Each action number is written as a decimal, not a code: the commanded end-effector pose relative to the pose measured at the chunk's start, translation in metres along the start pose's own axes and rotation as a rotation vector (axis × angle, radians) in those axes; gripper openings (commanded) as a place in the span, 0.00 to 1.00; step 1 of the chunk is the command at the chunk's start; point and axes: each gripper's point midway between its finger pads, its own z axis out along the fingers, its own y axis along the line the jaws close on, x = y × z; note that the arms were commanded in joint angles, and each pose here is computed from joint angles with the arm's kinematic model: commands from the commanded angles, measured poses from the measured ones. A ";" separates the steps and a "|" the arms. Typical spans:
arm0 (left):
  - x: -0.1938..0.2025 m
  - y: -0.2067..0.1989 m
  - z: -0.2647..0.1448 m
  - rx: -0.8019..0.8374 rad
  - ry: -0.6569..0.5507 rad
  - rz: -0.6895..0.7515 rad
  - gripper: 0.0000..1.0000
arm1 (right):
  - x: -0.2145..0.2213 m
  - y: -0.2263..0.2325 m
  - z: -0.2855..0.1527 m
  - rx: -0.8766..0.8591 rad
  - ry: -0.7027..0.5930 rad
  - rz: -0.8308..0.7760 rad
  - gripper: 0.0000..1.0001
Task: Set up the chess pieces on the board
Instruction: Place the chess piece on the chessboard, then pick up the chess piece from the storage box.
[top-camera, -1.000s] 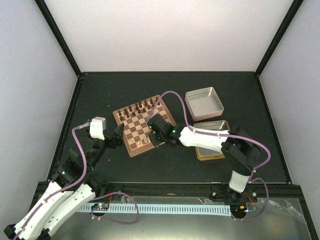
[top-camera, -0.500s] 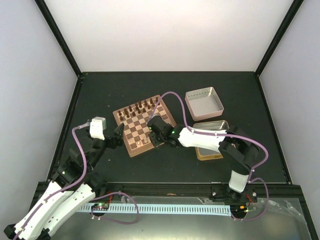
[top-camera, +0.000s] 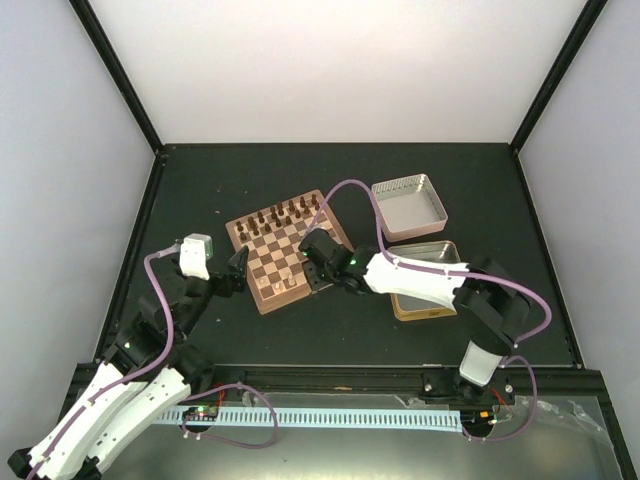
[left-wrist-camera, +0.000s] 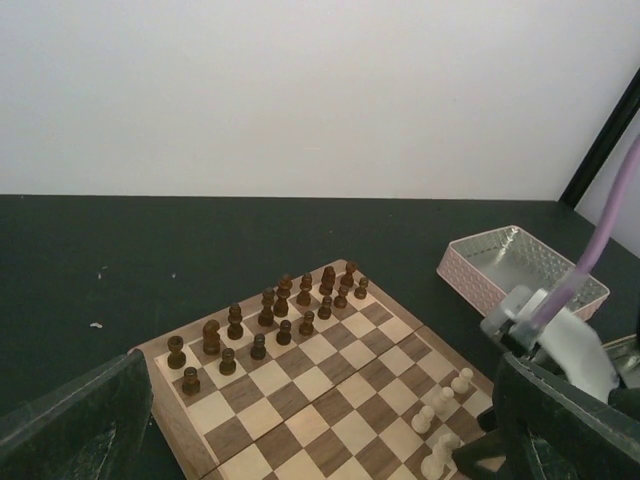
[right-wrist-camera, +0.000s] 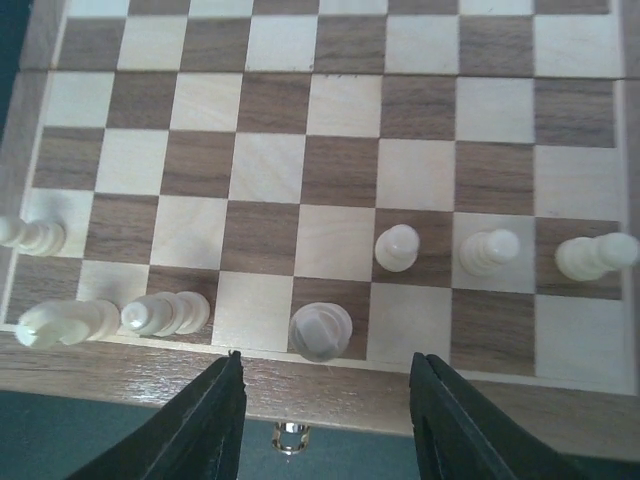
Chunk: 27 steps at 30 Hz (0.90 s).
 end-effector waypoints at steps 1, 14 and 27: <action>0.001 -0.001 0.001 0.004 0.005 -0.011 0.95 | -0.033 -0.016 -0.037 0.025 -0.100 0.099 0.47; 0.007 -0.014 0.007 0.070 0.030 -0.025 0.95 | 0.028 -0.179 -0.092 0.354 -0.072 0.511 0.47; 0.012 -0.030 0.023 0.124 0.068 -0.038 0.95 | 0.137 -0.273 -0.110 0.618 0.058 0.793 0.52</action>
